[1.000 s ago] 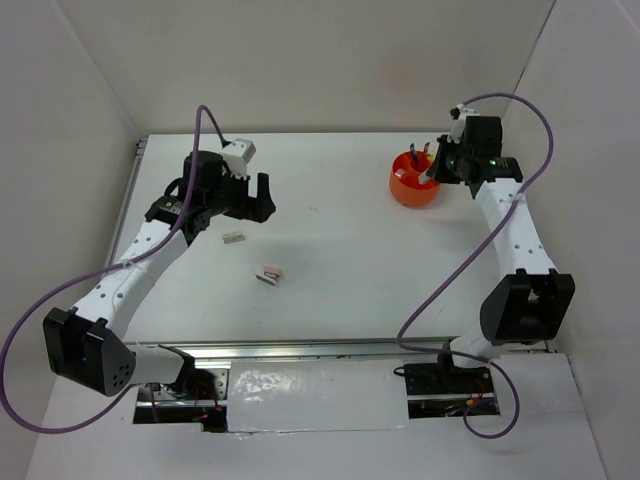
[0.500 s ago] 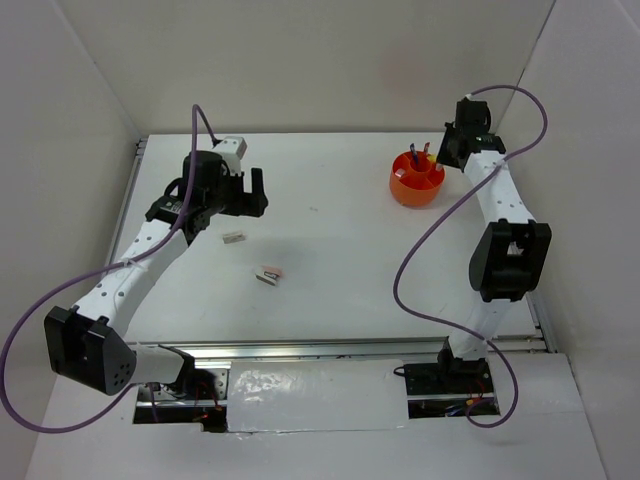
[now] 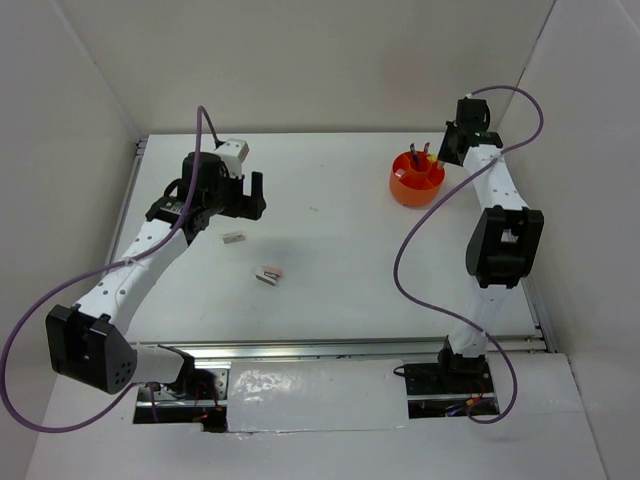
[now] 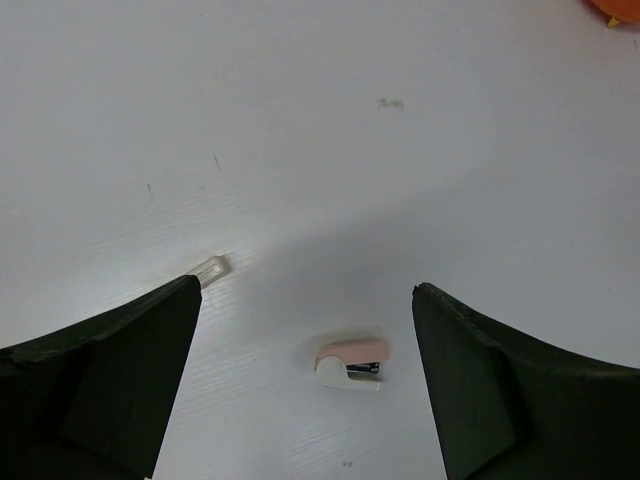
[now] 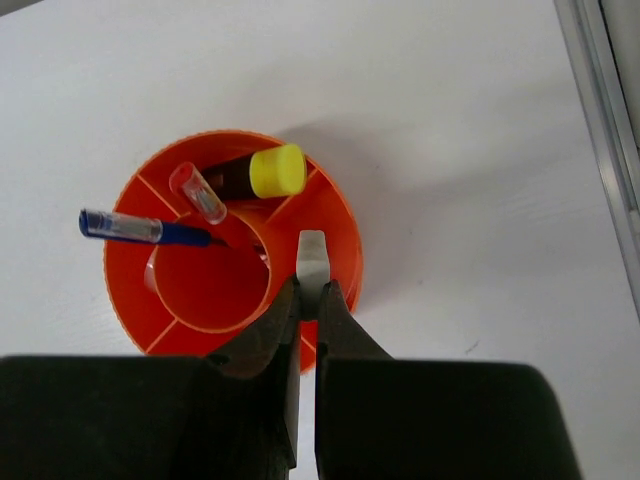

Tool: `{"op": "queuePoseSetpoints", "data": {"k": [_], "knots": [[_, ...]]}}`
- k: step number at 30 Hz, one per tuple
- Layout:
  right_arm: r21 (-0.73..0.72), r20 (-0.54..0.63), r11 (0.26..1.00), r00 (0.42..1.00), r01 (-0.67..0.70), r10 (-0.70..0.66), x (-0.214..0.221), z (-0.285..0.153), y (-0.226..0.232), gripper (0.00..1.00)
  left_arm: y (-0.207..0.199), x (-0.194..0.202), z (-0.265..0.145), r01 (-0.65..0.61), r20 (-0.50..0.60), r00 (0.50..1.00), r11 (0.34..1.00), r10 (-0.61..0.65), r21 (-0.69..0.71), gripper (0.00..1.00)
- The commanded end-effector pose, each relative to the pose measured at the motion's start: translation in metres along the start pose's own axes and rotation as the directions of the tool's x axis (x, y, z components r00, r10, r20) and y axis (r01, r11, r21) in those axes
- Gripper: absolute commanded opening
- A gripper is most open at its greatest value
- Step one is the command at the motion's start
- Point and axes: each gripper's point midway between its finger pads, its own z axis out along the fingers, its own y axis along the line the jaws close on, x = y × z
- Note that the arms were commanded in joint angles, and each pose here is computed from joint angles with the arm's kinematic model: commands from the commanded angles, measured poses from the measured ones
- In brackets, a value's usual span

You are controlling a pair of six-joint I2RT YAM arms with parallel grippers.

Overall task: Sort the stationery into containers
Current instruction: Place the stationery in the storage box.

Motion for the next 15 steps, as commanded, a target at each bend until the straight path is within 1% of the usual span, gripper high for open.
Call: {"op": "queuePoseSetpoints", "data": {"k": [1, 4, 7, 8, 10, 13, 14, 15], "knots": [[-0.04, 0.078, 0.999, 0.997, -0.002, 0.005, -0.033, 0.002, 0.009, 0.04, -0.005, -0.007, -0.002, -0.028, 0.032, 0.999, 0.999, 0.027, 0.043, 0.99], [-0.057, 0.063, 0.998, 0.998, 0.002, 0.001, -0.031, 0.008, 0.012, 0.09, -0.008, -0.005, -0.003, -0.048, 0.025, 0.999, 0.996, 0.046, 0.08, 0.99], [-0.059, 0.052, 0.998, 0.999, 0.002, 0.001, -0.029, 0.012, 0.014, 0.16, -0.007, -0.002, -0.004, -0.063, 0.024, 0.998, 0.995, 0.061, 0.076, 0.99], [-0.058, 0.046, 0.998, 0.999, 0.003, 0.0, -0.028, 0.014, 0.014, 0.22, -0.004, -0.002, -0.003, -0.066, 0.022, 0.998, 0.996, 0.065, 0.064, 0.99], [-0.05, 0.044, 0.999, 0.999, 0.002, 0.0, -0.027, 0.016, 0.012, 0.26, 0.002, 0.002, -0.002, -0.078, 0.004, 0.997, 0.996, 0.078, 0.052, 0.99], [-0.044, 0.038, 0.999, 0.999, 0.008, -0.007, -0.025, 0.019, 0.011, 0.33, 0.01, 0.007, -0.002, -0.062, -0.027, 0.998, 0.993, 0.065, 0.098, 0.99], [-0.043, 0.036, 0.999, 0.999, 0.008, -0.007, -0.025, 0.018, 0.011, 0.39, 0.012, 0.01, -0.001, -0.054, -0.04, 0.997, 0.992, 0.059, 0.111, 0.99], [-0.047, 0.031, 0.999, 0.999, 0.01, -0.009, -0.024, 0.018, 0.011, 0.42, 0.021, 0.011, -0.001, -0.041, -0.045, 0.998, 0.993, 0.046, 0.106, 0.99]]}}
